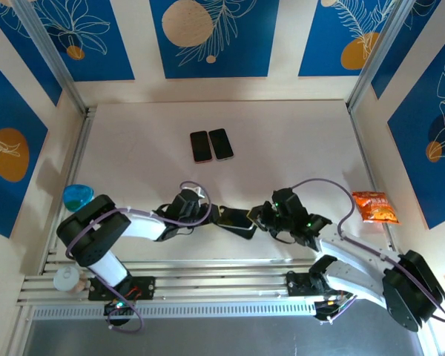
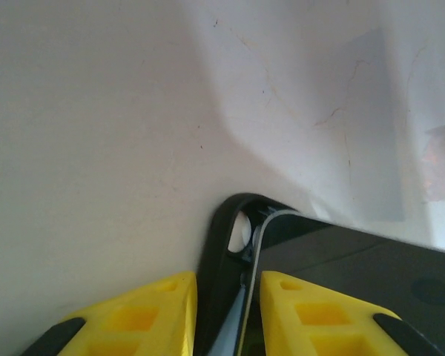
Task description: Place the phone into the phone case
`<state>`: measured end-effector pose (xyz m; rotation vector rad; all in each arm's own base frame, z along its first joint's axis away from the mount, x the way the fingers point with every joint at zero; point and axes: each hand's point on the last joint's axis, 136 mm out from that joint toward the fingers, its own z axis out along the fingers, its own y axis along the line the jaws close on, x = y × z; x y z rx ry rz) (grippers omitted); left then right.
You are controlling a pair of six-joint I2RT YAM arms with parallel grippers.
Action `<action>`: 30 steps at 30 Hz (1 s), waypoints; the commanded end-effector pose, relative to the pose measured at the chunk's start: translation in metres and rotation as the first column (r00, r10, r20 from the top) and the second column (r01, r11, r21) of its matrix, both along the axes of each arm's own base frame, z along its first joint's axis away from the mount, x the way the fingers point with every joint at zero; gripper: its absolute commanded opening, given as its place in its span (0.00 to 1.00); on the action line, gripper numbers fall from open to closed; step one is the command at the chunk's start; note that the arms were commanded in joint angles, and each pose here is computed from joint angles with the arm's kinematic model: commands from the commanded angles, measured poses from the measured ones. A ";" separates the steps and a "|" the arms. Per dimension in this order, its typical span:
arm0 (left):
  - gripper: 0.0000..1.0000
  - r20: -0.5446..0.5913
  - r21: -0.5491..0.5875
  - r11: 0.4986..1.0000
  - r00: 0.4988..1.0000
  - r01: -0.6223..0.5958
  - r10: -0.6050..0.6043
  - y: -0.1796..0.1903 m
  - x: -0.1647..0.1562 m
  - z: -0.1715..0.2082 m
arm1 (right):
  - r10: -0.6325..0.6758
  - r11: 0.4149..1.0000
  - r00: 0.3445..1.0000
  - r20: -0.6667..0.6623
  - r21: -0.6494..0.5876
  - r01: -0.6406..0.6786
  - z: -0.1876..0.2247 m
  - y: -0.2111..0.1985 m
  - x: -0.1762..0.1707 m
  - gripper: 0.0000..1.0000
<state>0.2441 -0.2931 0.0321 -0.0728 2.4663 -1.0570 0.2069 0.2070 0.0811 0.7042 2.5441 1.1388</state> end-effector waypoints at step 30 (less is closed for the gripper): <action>0.29 0.031 0.068 0.989 0.991 -0.131 0.129 0.021 0.010 0.006 | 0.379 0.915 0.925 -0.007 -0.148 -0.376 -0.022 0.024 0.011 0.00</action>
